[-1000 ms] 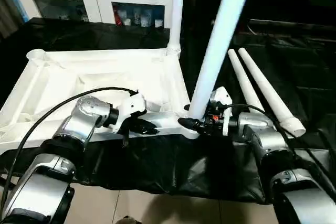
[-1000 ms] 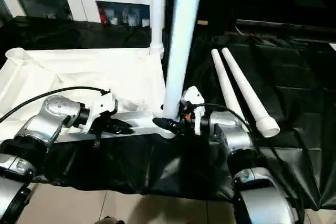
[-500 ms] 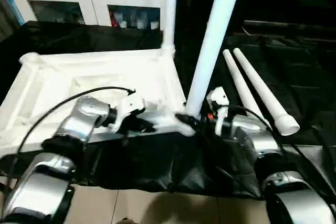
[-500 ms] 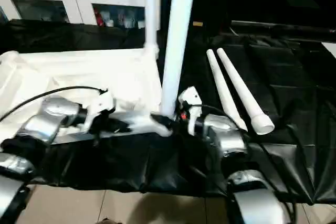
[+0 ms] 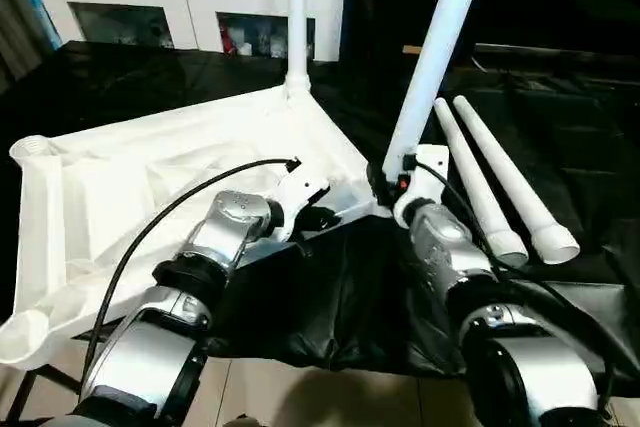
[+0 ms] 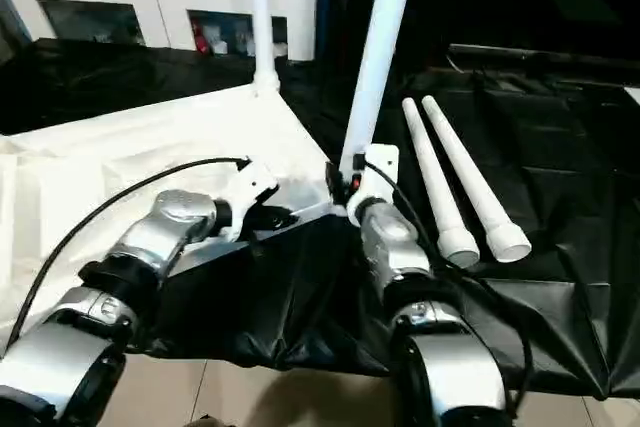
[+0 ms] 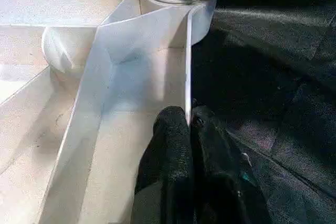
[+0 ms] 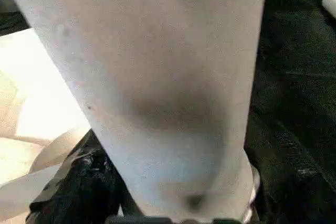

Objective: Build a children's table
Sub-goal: Rotate leg to tighten

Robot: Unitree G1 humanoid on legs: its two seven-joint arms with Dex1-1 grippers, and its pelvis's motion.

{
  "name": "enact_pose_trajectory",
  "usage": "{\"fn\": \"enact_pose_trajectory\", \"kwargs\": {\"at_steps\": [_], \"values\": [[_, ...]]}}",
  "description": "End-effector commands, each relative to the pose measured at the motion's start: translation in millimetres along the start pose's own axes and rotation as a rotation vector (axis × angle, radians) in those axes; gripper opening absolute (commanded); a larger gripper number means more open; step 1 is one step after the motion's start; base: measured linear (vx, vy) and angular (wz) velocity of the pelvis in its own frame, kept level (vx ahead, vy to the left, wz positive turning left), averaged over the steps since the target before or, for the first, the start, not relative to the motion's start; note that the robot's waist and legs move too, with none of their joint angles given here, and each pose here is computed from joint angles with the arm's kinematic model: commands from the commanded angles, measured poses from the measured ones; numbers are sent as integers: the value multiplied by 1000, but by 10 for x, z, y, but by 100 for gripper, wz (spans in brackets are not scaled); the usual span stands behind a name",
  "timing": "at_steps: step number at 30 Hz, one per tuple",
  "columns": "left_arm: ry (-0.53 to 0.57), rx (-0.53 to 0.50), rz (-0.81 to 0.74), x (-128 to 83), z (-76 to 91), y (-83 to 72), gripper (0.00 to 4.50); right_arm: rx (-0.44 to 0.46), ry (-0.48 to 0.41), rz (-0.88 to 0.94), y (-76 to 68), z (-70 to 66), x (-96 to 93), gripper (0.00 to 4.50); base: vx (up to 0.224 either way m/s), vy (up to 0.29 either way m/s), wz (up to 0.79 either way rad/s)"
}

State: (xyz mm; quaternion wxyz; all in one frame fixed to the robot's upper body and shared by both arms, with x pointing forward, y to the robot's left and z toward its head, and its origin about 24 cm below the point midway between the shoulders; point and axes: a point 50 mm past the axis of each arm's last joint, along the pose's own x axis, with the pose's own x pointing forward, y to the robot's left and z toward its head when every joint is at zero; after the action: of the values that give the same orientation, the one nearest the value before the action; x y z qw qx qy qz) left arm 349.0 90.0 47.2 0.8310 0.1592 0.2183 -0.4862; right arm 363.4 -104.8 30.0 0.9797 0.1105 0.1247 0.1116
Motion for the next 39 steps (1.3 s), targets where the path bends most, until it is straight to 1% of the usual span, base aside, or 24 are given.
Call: {"fn": "enact_pose_trajectory", "kwargs": {"at_steps": [1,2,3,5,6,7,8,9,10,12,14,15,17,19,20,21,23,25,30,32,33,34,38,39], "values": [[-38,47,-32,139,162,-127,0,74,165,78,311,-401,-38,269,0,0,0],[-38,50,-36,133,152,-129,0,59,158,82,323,-390,-33,269,0,0,0],[-39,54,-41,108,124,-123,0,44,134,98,338,-356,-25,304,0,0,0],[-43,57,-44,86,105,-115,0,49,111,108,339,-320,-17,304,0,0,0],[-46,59,-46,77,97,-111,0,56,100,110,338,-303,-12,339,0,0,0],[-54,63,-54,62,92,-110,0,59,88,113,333,-280,-8,341,0,0,0],[-68,66,-69,28,77,-102,0,57,59,124,318,-227,0,341,0,0,0],[-68,66,-69,28,77,-102,0,57,59,124,318,-227,0,351,0,0,0],[-84,77,-95,-38,52,-83,0,43,17,146,279,-143,6,379,0,0,0],[-82,85,-113,-83,26,-66,0,22,-6,174,251,-95,3,386,0,0,0],[-66,110,-150,-181,-39,-32,0,-35,-38,258,199,-21,-21,390,0,0,0],[-66,110,-150,-181,-39,-32,0,-35,-38,258,199,-21,-21,398,0,0,0],[-64,121,-207,-293,-94,-8,0,-130,-28,405,145,14,-80,419,0,0,0],[-65,121,-215,-308,-100,-5,0,-144,-23,428,138,14,-90,431,0,0,0],[-49,134,-244,-373,-137,10,0,-246,21,515,71,-1,-146,441,0,0,0],[-39,140,-257,-407,-158,19,0,-281,39,564,35,-1,-180,441,0,0,0],[-32,144,-270,-436,-175,27,0,-303,54,612,6,4,-213,441,0,0,0],[-12,152,-322,-536,-232,45,0,-366,111,780,-79,34,-330,441,0,0,0],[9,157,-378,-608,-272,45,0,-410,166,889,-125,57,-405,441,0,0,0],[20,156,-404,-639,-285,46,0,-397,188,917,-136,80,-418,441,0,0,0],[21,156,-414,-651,-287,46,0,-396,201,932,-141,86,-425,417,0,0,0],[22,156,-414,-652,-288,46,0,-396,201,933,-141,86,-425,417,0,0,0],[35,158,-427,-680,-302,57,0,-405,233,974,-146,84,-454,385,0,0,0],[44,160,-429,-692,-313,63,0,-407,247,990,-145,74,-465,369,0,0,0]]}}
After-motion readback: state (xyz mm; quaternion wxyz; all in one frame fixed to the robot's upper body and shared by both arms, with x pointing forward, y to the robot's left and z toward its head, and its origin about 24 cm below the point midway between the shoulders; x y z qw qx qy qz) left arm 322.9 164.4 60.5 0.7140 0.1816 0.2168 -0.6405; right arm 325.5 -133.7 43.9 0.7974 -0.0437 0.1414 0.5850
